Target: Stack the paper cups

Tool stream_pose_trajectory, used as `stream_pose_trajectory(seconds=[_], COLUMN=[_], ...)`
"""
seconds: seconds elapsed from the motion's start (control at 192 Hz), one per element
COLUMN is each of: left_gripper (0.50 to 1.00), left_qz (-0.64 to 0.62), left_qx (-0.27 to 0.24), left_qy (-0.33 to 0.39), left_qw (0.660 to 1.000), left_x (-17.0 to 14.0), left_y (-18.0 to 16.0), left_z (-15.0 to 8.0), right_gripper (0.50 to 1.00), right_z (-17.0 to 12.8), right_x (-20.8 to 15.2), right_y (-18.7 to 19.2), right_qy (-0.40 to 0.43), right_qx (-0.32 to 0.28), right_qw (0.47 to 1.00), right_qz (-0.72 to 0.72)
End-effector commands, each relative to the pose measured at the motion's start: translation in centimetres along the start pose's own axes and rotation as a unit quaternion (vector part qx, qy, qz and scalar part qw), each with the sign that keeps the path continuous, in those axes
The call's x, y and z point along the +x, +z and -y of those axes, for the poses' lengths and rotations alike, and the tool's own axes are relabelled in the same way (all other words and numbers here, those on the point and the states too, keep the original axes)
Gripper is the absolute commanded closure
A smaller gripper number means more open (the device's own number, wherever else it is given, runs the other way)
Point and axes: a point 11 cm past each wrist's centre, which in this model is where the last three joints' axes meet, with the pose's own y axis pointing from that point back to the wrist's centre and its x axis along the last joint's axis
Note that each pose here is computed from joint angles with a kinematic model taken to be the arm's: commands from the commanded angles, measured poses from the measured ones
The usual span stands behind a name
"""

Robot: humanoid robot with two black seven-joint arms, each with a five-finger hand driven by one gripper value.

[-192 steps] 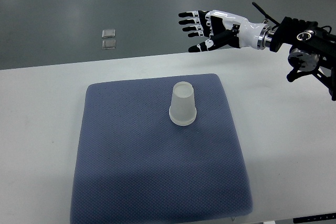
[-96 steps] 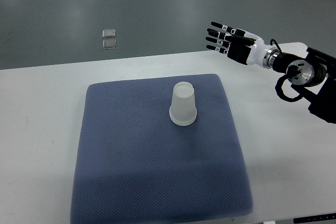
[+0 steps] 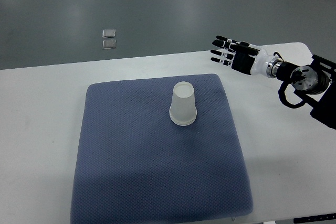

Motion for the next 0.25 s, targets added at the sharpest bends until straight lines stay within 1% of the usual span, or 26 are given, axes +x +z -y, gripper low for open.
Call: stream_pose_trajectory(seconds=[0.0, 0.245], left_gripper=[0.5, 0.5], left_qz=[0.0, 0.0], left_qx=[0.0, 0.0], left_qy=[-0.001, -0.001], left_qw=[1.0, 1.0], left_x=[-0.03, -0.03], left_y=[0.0, 0.0], left_z=[0.0, 0.0], right_gripper=[0.579, 0.576], right_z=[-0.28, -0.32], right_x=[-0.16, -0.25], right_y=[0.39, 0.13], right_qy=[-0.026, -0.03], right_qx=[-0.003, 0.003], right_qw=[1.0, 1.0], right_qz=[-0.002, 0.003])
